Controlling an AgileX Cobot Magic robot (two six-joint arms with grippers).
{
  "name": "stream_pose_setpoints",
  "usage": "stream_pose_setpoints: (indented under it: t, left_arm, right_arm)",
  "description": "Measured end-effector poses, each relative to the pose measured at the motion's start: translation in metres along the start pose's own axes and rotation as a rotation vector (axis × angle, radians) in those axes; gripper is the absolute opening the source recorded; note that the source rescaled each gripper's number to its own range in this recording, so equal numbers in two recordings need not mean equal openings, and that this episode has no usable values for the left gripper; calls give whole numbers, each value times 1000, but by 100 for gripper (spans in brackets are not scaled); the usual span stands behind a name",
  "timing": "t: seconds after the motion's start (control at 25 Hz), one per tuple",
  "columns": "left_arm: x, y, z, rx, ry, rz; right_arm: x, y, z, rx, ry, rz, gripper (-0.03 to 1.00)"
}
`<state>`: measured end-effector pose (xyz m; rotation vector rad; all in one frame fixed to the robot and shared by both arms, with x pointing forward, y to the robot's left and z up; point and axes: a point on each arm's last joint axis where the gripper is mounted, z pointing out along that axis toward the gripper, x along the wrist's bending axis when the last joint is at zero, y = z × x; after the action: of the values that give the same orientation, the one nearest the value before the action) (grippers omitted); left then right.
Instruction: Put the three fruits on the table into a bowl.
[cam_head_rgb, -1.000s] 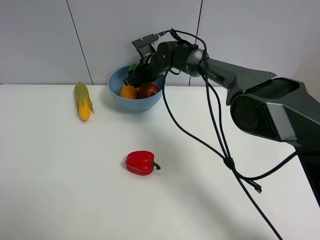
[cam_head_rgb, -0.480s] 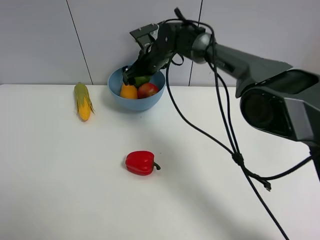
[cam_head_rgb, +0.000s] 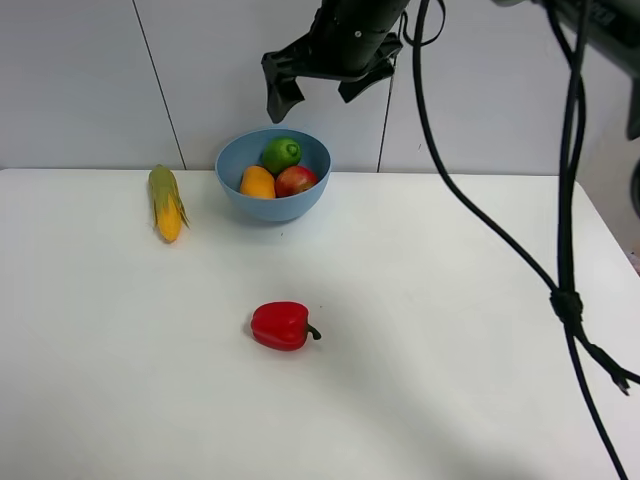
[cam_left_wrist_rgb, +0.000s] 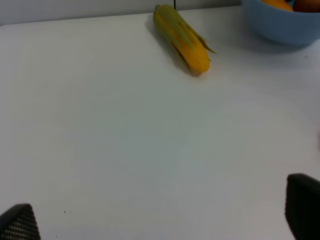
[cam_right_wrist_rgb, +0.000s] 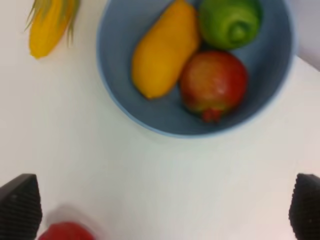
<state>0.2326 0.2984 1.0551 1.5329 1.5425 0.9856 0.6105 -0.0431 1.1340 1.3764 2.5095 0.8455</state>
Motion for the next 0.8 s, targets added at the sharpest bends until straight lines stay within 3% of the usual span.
stream_pose_setpoints:
  t: [0.24,0.32,0.48,0.64,0.8]
  left_arm:
    - [0,0,0,0,0,0]
    - [0,0,0,0,0,0]
    - [0,0,0,0,0,-1]
    - [0,0,0,0,0,-1]
    - [0,0,0,0,0,-1]
  right_arm:
    - [1,-34,-63,-7,-53,-3,100]
    - [-9,-59,-77,30,-92,43,100]
    - [-52,-116,-122,42,-199,212,100]
    - [-86,-175,-183,-41,-345,331,100]
    - [-88,-224,-233,-156,-475,426,100]
